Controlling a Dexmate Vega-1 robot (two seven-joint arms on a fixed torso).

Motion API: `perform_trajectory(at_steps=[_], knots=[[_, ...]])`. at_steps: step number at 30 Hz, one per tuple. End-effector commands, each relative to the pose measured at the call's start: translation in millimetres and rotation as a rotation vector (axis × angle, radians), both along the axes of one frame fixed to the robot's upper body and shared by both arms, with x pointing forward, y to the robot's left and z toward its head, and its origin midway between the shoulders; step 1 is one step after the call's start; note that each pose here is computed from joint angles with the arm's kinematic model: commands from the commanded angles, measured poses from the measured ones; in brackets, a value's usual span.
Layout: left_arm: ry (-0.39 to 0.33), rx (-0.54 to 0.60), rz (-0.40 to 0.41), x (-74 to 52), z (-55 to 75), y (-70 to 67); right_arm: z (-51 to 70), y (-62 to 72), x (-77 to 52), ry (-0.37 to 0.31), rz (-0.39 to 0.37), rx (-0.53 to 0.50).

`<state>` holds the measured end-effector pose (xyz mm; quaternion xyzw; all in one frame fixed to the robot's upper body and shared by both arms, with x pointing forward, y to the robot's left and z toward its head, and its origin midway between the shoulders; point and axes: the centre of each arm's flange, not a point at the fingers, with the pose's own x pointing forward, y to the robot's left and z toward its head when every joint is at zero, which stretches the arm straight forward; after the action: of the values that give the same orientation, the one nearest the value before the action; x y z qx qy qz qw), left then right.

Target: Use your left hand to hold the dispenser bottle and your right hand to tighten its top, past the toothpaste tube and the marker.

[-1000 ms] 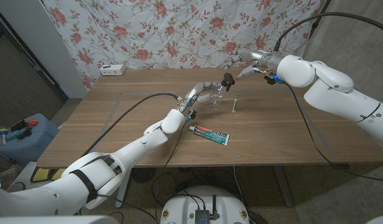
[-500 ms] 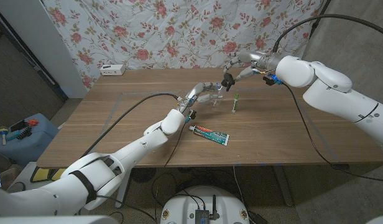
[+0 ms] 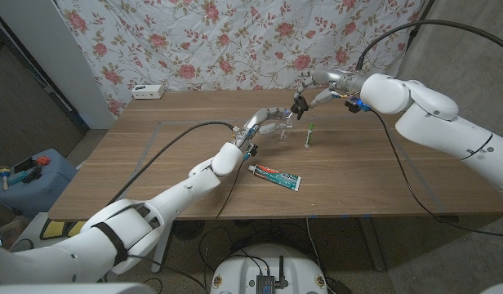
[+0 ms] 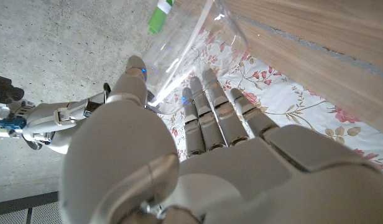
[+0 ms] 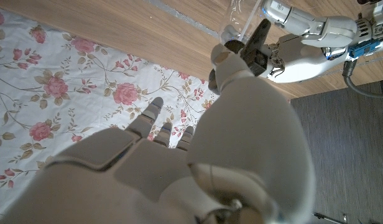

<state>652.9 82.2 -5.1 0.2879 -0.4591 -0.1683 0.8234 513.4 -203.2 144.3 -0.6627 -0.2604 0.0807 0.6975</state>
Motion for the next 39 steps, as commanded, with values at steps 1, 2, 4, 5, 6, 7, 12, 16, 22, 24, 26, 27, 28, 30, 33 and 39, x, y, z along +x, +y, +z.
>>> perform_trajectory(at_steps=[1, 2, 4, 5, 6, 7, 12, 16, 22, 24, 26, 27, 28, 30, 33, 39], knots=[[0.001, 0.007, -0.009, 3.8, 3.6, -2.4, 7.2, 3.7, 7.3, 0.061, -0.023, -0.030], [0.000, 0.008, -0.010, 4.2, 3.8, -2.8, 8.0, 3.9, 7.5, 0.067, -0.026, -0.033], [0.000, 0.007, -0.011, 5.3, 4.4, -3.4, 9.9, 4.3, 7.9, 0.079, -0.029, -0.037], [0.000, 0.007, -0.011, 5.8, 4.8, -3.6, 10.7, 4.5, 8.0, 0.082, -0.031, -0.038], [-0.001, 0.007, -0.011, 6.4, 5.1, -3.8, 11.5, 4.7, 8.0, 0.085, -0.032, -0.038], [-0.001, 0.007, -0.011, 6.8, 5.5, -4.1, 12.2, 4.7, 7.9, 0.089, -0.031, -0.039], [-0.002, 0.007, -0.013, 8.6, 6.3, -5.6, 13.9, 4.1, 8.4, 0.106, -0.038, -0.038], [-0.004, 0.008, -0.014, 9.6, 6.9, -6.5, 14.6, 2.9, 8.8, 0.123, -0.044, -0.033], [-0.004, 0.009, -0.016, 9.9, 7.0, -7.3, 15.4, 2.3, 9.6, 0.135, -0.055, -0.028], [-0.003, 0.012, -0.017, 9.8, 6.7, -7.6, 15.1, 2.0, 9.9, 0.138, -0.056, -0.024], [-0.003, 0.013, -0.017, 9.5, 6.5, -7.8, 14.7, 1.8, 10.3, 0.138, -0.055, -0.020], [-0.004, 0.015, -0.016, 9.3, 6.4, -7.8, 14.5, 1.6, 10.5, 0.137, -0.055, -0.017], [-0.003, 0.015, -0.016, 9.3, 6.3, -7.8, 14.4, 1.6, 10.7, 0.137, -0.056, -0.016], [-0.004, 0.017, -0.016, 8.8, 6.0, -7.8, 14.1, 1.6, 11.1, 0.139, -0.057, -0.013], [-0.003, 0.018, -0.016, 8.3, 5.7, -7.8, 13.9, 1.8, 11.7, 0.138, -0.057, -0.010], [-0.002, 0.021, -0.019, 7.7, 4.9, -8.3, 14.0, 3.1, 12.6, 0.139, -0.067, -0.005]])
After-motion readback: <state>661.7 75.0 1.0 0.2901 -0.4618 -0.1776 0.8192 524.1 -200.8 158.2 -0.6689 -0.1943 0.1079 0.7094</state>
